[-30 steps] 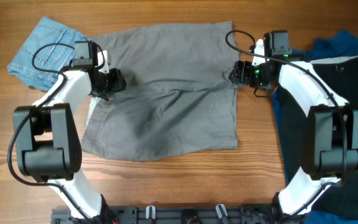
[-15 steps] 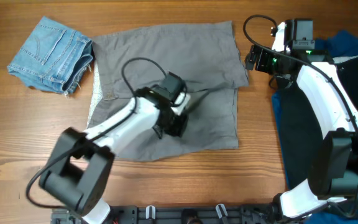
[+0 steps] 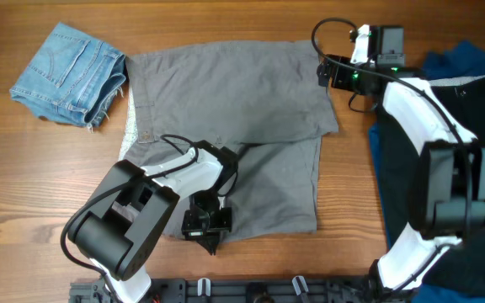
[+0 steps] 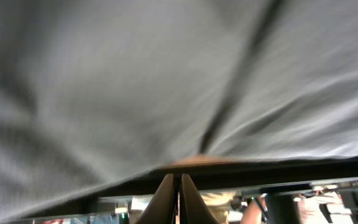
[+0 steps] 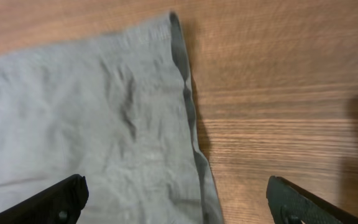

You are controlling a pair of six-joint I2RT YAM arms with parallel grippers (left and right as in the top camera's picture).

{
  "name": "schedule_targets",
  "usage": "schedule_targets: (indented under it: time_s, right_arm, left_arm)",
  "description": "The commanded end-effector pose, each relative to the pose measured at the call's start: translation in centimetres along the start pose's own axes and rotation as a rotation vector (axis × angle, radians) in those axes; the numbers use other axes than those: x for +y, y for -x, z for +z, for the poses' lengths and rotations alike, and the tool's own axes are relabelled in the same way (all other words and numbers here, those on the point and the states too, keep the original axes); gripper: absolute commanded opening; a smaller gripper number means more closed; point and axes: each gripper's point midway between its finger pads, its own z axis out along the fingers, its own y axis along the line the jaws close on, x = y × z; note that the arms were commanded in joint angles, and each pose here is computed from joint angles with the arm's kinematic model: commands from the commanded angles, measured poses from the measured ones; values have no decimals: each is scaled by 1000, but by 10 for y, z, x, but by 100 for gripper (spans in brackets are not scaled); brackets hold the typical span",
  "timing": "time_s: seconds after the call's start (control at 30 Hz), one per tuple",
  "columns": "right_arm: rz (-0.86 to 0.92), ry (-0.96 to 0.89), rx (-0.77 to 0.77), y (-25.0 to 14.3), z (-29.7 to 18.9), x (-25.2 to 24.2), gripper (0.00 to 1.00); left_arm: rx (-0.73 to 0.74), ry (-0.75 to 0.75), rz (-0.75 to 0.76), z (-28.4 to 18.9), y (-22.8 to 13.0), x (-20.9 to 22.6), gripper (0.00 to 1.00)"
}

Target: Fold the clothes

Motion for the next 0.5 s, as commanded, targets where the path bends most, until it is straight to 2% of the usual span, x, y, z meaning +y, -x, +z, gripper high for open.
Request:
schedule_targets:
  time_s: [0.0,0.07,0.13,0.23,0.3,0.37,0.4,0.47]
  right_arm:
    - [-9,32,58,-20,34,-2,97]
    - [-13,45,50,-23,52,-5,96]
    - [-21,113,29,-24,74,3,89]
    - [-30,131,71,-45,95,15,84]
    - [-52,145,74,-51,104,26,68]
    - [-31,155,-11,-26,102,31,27]
    - [-6,160,-37,-15,101,32,20]
    - [16,187,-150,31,89,35,12]
  left_arm:
    - [16,-15,-73,-5,-12,-1,4]
    - [15,-15,-76,-7,-16,0,4]
    - [-19,-34,-57,-11,-12,-4,4]
    - [-42,-45,-49,-14,-11,-6,4]
    - [-60,-56,-39,-16,-9,-8,4]
    - [-76,-65,-30,-16,-5,-10,4]
    - [-79,-66,-28,-17,-5,-11,4]
    - [-89,-61,-26,-17,-2,-10,4]
